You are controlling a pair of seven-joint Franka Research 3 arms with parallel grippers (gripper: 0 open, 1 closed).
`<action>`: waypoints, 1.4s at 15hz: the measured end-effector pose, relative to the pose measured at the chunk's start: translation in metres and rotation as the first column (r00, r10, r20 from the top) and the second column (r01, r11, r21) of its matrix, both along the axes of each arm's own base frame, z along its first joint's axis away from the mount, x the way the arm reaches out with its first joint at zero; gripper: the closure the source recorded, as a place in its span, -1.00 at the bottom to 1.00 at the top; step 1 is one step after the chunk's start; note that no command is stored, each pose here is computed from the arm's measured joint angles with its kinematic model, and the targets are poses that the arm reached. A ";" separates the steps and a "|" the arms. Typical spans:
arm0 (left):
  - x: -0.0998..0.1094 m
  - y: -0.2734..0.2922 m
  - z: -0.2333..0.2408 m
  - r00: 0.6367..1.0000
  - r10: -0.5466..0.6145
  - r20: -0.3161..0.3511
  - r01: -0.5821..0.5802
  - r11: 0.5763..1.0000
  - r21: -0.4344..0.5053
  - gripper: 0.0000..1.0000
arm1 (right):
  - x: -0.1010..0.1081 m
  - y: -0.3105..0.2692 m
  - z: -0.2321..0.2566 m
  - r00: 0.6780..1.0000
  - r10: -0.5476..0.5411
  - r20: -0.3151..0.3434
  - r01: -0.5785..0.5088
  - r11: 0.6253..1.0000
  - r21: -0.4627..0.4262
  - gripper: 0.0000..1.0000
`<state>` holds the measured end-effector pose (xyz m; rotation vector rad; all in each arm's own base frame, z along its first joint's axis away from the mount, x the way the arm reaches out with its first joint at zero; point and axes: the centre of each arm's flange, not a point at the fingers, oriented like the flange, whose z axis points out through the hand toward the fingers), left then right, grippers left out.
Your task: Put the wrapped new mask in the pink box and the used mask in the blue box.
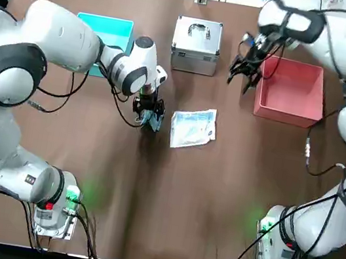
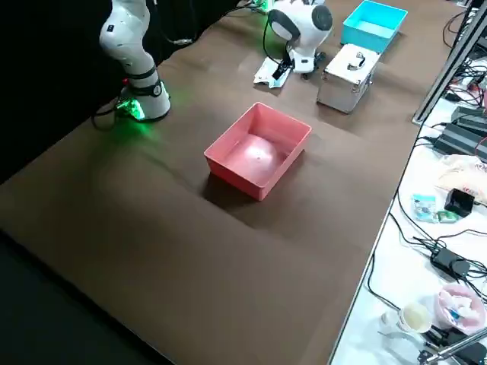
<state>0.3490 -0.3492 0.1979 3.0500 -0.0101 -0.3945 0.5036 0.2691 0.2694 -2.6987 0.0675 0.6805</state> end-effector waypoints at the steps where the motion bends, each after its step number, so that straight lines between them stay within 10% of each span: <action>1: 0.000 0.001 -0.001 1.000 0.001 -0.002 -0.001 1.000 0.001 -0.80 | -0.007 0.012 -0.018 1.000 0.006 -0.011 -0.006 1.000 -0.008 -0.96; 10: -0.002 0.000 -0.002 0.999 0.029 0.015 -0.030 0.999 0.037 0.90 | -0.069 0.069 -0.111 0.984 0.061 -0.168 -0.062 0.998 -0.002 -0.83; 16: 0.021 0.005 0.027 0.998 0.020 0.052 -0.024 0.997 0.079 0.96 | -0.083 0.080 -0.127 0.978 0.070 -0.197 -0.069 0.998 0.010 -0.54; 21: 0.097 0.047 0.133 0.993 0.043 0.106 -0.057 0.990 0.132 0.96 | -0.084 0.080 -0.128 0.976 0.073 -0.205 -0.072 0.997 0.012 0.05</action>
